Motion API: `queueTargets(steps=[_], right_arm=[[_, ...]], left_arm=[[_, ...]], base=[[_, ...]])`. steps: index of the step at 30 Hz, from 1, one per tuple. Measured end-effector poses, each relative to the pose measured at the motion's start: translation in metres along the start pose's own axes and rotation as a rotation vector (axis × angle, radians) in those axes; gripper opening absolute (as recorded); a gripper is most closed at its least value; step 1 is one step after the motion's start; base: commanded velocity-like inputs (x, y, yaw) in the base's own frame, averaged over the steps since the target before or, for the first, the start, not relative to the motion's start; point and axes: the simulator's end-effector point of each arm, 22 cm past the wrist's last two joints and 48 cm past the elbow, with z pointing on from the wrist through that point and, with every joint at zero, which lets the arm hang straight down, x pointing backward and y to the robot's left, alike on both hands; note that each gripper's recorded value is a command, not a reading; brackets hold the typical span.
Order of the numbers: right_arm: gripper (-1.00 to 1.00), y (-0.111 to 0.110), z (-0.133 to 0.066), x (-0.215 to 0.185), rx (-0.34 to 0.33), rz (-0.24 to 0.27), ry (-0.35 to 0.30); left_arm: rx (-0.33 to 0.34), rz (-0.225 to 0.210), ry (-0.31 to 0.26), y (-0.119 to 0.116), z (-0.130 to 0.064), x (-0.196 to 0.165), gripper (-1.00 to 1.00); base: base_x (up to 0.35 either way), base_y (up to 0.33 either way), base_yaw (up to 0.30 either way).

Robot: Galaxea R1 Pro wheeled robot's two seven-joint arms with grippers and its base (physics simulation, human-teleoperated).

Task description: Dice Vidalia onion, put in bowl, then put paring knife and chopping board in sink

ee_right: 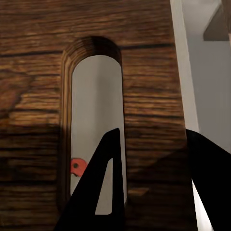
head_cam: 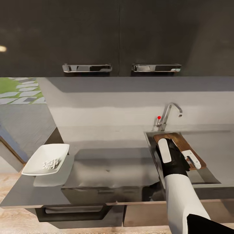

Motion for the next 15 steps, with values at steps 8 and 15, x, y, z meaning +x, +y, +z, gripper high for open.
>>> queueTargets(steps=[8,15], right_arm=[[-1.00,0.003,0.008,0.012,-0.006,-0.027,0.008],[-1.00,0.010,0.029,0.041,-0.048,-0.002,0.128]], left_arm=[[-0.003,0.001,0.015,0.002,0.001,0.006,1.00],[-0.004,0.003,0.026,0.002,0.001,0.010,1.00]], base=[[0.000,0.000,0.000],[0.000,0.000,0.000]])
